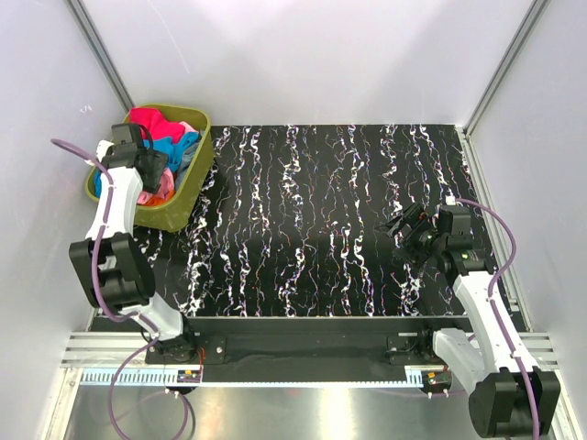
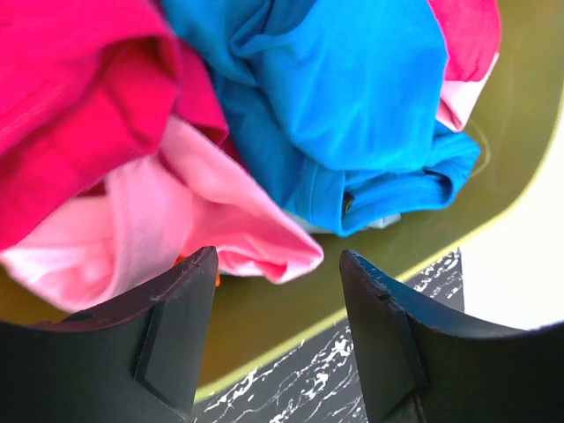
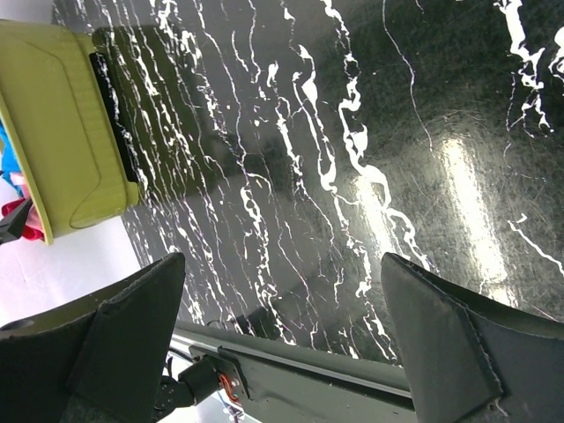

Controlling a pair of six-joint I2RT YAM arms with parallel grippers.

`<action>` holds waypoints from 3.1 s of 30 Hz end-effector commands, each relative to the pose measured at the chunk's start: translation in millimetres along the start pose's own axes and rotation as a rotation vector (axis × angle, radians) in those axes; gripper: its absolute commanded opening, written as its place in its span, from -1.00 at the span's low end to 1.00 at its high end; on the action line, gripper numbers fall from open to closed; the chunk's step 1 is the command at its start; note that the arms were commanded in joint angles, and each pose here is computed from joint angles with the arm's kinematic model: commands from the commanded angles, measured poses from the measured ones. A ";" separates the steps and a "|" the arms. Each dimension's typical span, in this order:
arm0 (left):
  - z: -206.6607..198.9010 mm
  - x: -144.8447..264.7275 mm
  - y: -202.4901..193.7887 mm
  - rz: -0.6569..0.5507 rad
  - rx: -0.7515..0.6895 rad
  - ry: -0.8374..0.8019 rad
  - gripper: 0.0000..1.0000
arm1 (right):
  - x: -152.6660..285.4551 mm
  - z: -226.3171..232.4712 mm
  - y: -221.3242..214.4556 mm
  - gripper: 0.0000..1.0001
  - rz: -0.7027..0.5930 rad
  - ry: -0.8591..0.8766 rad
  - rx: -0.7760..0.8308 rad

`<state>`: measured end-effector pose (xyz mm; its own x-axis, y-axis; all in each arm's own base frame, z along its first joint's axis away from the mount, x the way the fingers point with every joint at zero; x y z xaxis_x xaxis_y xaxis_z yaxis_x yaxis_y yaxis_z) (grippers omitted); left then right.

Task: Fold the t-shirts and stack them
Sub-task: Grab the tshirt from the pile, then move the tshirt to the center of the board

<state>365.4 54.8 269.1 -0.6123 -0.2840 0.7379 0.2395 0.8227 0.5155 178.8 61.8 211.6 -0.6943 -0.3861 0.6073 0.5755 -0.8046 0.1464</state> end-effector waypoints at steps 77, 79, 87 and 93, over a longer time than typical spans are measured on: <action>11.5 216.5 -157.2 0.379 -0.432 -1.084 -1.00 | -60.7 32.3 -183.5 0.88 0.580 0.044 0.600; 12.7 221.0 -155.4 0.380 -0.430 -1.099 -1.00 | -72.4 27.9 -199.4 0.86 0.586 0.020 0.601; 25.8 247.7 -139.8 0.345 -0.421 -1.151 -1.00 | -106.9 19.7 -210.2 -0.32 0.433 -0.110 0.643; 43.8 299.6 -85.2 0.047 -0.524 -1.143 -0.98 | -40.8 60.0 -189.6 -0.95 0.510 -0.061 0.797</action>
<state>157.3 -97.9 374.2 -0.7755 0.5861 0.2348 0.5762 0.5052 0.6424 130.5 266.0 145.8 -0.2392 -0.4867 0.8402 0.9692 -0.0671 0.2371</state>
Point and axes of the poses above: each gripper's point midway between its finger pads, its own x axis back along the fingers, its own z axis along the line the jaws close on, y = z × x, the point moved 10 cm from there along x, back along the fingers, and after that the axes turned 12 degrees about -x, right-handed, at the moved point
